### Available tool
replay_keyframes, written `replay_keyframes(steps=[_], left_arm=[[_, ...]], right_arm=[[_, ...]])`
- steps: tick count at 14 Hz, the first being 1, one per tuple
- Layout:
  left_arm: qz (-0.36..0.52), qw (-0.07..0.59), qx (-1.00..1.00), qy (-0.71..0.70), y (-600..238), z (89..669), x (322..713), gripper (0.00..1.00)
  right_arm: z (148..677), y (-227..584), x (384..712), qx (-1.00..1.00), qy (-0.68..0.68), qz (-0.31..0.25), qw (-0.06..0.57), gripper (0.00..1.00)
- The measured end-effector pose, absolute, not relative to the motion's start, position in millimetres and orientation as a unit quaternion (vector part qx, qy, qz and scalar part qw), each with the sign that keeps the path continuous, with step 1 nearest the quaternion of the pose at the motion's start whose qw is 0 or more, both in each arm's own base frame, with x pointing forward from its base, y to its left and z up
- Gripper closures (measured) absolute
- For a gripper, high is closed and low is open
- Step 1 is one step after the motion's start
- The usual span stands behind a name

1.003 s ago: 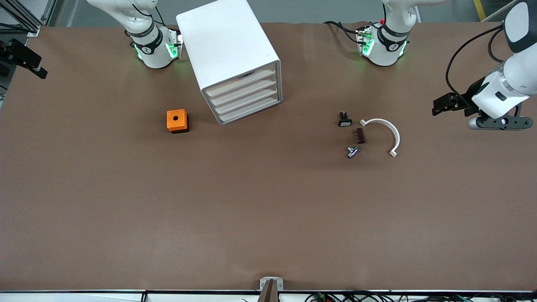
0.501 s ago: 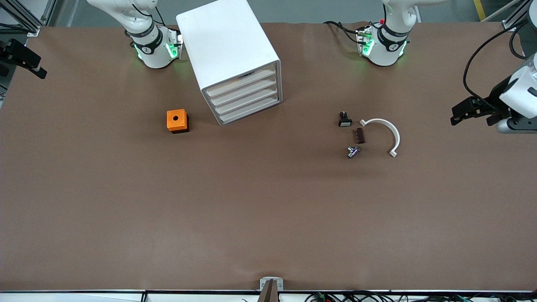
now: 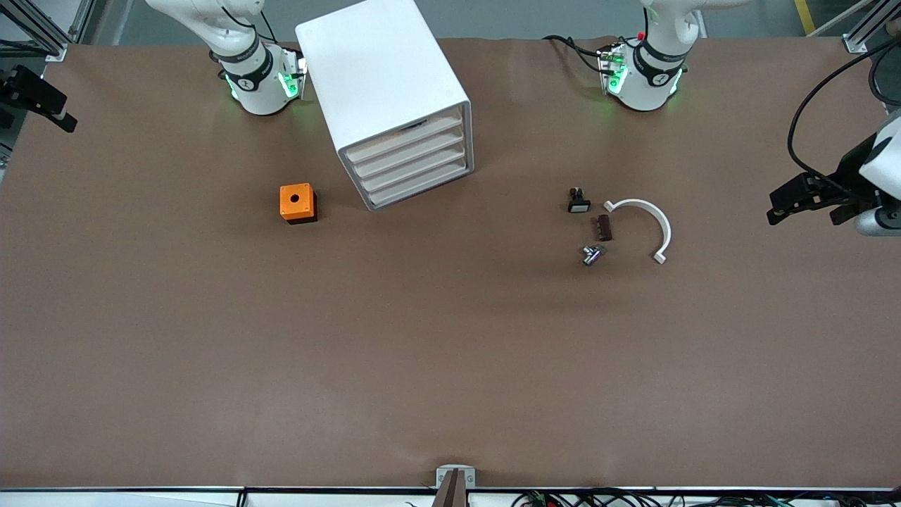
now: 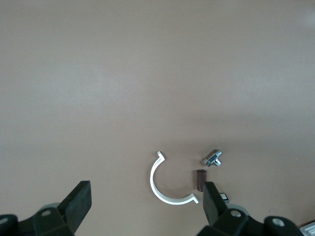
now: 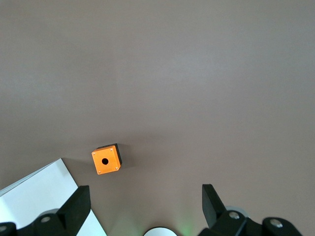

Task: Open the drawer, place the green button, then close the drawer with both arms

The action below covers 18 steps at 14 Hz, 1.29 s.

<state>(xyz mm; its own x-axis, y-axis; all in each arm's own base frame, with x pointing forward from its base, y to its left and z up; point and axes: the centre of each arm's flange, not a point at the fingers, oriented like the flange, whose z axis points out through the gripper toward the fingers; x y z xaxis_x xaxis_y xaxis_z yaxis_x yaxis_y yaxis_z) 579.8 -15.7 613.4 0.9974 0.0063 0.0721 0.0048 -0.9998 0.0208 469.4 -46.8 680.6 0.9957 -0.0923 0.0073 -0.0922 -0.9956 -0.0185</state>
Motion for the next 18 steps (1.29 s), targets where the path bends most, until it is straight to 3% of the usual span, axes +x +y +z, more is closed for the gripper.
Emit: replay_keyframes(steps=[18], left_arm=[[0.018, 0.010, 1.000, 0.002, -23, 630, 569, 0.00]], right_arm=[[680, -47, 469, -0.999, 0.046, -0.004, 0.009, 0.00]])
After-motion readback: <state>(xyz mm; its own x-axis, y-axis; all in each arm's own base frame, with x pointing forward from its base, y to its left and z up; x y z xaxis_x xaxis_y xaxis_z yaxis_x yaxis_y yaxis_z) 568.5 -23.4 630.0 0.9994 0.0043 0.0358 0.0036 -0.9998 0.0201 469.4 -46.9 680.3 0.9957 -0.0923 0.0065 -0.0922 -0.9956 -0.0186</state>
